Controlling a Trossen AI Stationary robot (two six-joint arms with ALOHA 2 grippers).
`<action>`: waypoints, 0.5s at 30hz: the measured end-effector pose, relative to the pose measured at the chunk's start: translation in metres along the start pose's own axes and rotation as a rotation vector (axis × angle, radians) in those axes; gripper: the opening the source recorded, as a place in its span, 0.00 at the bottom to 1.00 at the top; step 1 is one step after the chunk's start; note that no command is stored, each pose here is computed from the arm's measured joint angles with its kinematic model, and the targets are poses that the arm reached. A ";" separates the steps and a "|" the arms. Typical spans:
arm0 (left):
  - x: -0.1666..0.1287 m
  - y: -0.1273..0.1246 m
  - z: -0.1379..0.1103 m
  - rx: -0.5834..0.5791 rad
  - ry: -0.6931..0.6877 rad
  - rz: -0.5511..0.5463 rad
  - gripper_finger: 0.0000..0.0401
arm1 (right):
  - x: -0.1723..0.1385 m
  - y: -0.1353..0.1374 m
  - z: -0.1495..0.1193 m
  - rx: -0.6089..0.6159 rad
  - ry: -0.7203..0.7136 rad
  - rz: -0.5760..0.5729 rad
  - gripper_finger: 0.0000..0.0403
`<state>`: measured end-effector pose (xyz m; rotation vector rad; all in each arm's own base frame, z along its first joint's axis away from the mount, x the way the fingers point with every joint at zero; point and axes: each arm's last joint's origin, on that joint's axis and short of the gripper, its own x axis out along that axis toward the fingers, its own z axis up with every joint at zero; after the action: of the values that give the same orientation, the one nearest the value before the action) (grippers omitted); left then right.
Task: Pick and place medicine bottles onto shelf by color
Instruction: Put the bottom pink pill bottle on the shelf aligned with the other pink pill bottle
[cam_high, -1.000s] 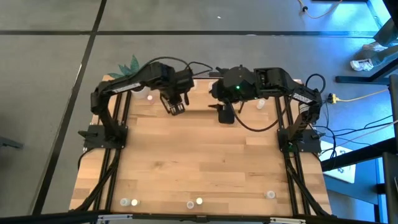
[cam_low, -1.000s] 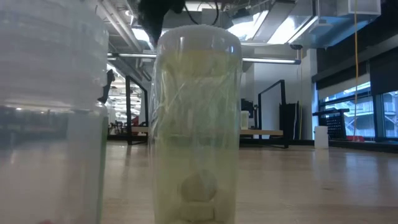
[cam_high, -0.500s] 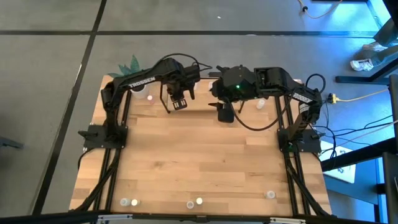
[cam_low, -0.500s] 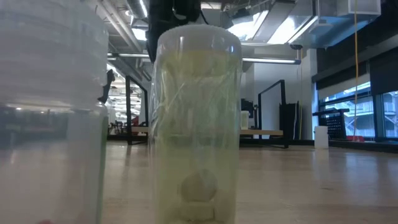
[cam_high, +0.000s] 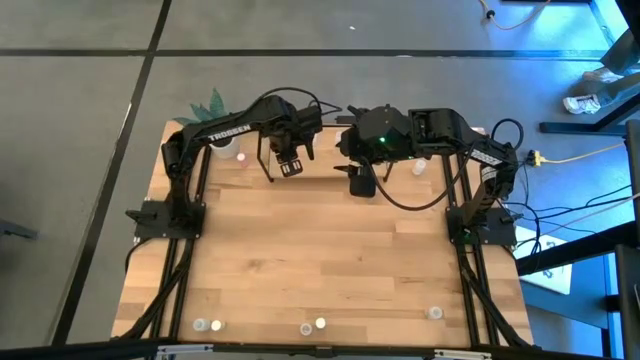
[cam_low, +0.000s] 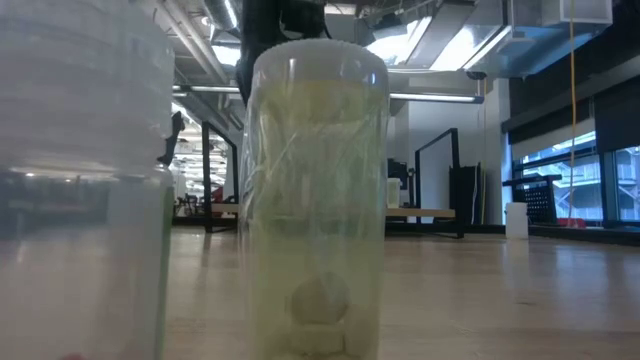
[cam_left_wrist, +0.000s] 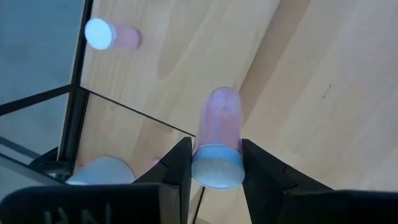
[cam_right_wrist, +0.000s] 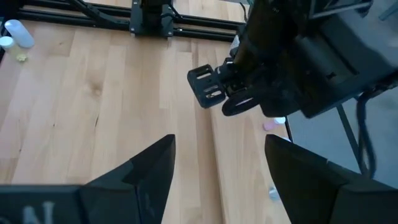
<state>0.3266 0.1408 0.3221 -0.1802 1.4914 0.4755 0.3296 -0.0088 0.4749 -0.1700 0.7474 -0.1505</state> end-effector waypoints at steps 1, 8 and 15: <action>0.002 0.000 0.000 -0.001 0.003 0.012 0.24 | 0.000 0.000 0.000 0.000 0.000 0.000 0.62; 0.017 0.000 0.004 0.034 0.003 0.014 0.24 | 0.000 0.000 0.000 -0.001 0.001 0.000 0.62; 0.046 -0.007 0.017 0.072 0.075 0.025 0.24 | 0.001 0.000 0.000 0.000 -0.001 0.000 0.62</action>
<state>0.3455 0.1500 0.2774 -0.1238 1.5835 0.4382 0.3303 -0.0087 0.4746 -0.1706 0.7467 -0.1504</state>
